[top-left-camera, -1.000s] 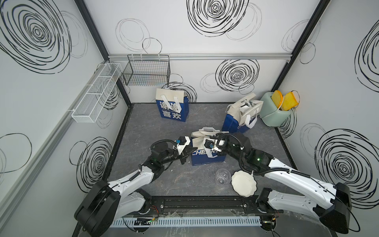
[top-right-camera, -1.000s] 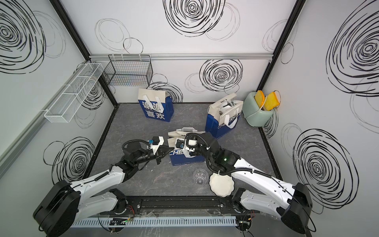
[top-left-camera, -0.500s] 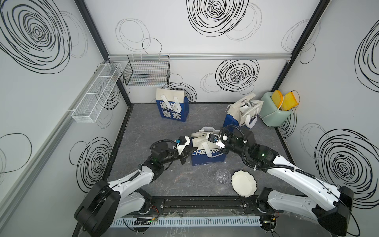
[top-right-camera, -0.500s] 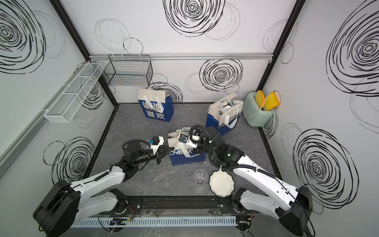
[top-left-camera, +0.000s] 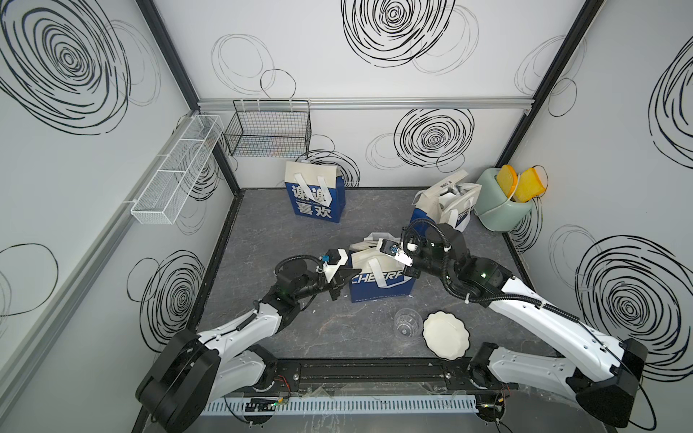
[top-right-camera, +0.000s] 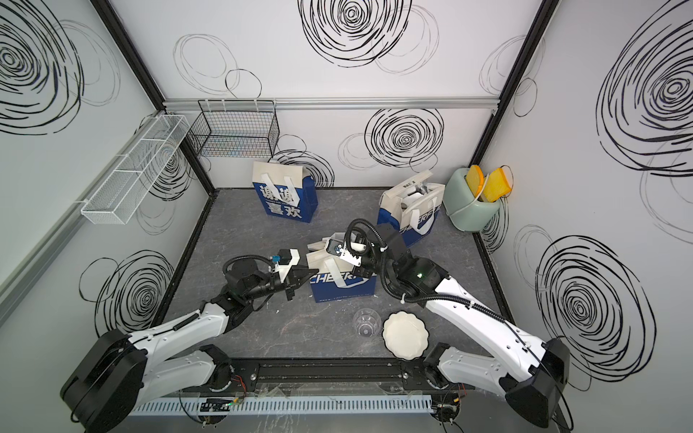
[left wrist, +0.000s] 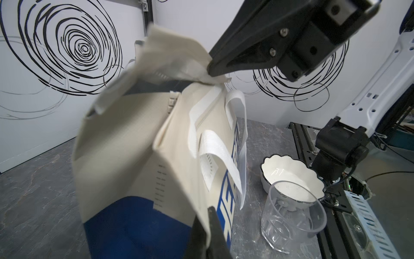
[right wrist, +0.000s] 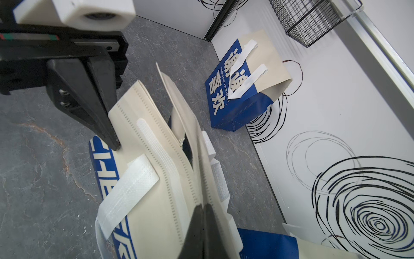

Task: Open the takeout bag
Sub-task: Open the takeout bag at the center of the board.

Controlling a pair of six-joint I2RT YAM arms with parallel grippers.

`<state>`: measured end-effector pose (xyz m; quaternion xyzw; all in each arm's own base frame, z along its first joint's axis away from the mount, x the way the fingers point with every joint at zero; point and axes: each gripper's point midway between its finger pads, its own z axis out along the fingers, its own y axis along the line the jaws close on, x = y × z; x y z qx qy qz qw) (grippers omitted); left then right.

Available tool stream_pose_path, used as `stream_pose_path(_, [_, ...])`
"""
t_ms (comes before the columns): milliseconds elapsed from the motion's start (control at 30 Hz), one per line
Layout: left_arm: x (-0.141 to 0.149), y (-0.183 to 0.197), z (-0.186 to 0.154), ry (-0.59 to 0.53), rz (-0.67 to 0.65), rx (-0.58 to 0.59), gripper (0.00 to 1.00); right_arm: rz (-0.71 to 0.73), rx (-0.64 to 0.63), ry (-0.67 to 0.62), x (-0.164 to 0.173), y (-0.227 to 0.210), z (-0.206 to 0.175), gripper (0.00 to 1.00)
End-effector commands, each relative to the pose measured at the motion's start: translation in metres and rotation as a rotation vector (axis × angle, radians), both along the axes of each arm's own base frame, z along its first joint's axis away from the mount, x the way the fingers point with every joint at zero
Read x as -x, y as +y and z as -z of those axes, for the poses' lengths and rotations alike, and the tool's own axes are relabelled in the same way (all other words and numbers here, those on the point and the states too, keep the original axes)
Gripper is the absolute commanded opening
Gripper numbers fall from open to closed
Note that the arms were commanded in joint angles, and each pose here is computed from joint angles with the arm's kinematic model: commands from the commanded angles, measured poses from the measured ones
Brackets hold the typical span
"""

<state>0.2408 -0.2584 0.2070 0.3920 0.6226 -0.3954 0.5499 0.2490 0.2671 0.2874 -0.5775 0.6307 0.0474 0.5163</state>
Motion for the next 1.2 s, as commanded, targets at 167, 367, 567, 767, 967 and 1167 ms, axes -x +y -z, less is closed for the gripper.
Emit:
stream_pose_path(167, [-0.001,0.0,-0.005,-0.027,-0.001,0.006,0.0,0.014,-0.037,-0.114,-0.009,-0.002,-0.046,0.0])
stream_pose_path(367, [-0.001,0.0,-0.006,-0.029,-0.001,0.008,0.0,0.005,-0.018,-0.147,-0.008,-0.004,-0.054,0.0])
stream_pose_path(567, [-0.001,0.0,-0.005,-0.027,0.0,0.007,0.0,0.005,-0.003,-0.166,-0.011,-0.006,-0.063,0.0])
stream_pose_path(767, [-0.002,-0.001,-0.005,-0.027,0.001,0.006,0.0,-0.001,0.01,-0.188,-0.014,-0.004,-0.07,0.0])
stream_pose_path(967, [-0.002,-0.001,-0.005,-0.025,-0.001,0.006,0.0,0.001,0.039,-0.173,-0.02,0.0,-0.062,0.0])
stream_pose_path(1167, [-0.003,-0.001,-0.006,-0.028,-0.002,0.01,0.0,0.017,-0.004,-0.185,-0.021,0.001,-0.063,0.0])
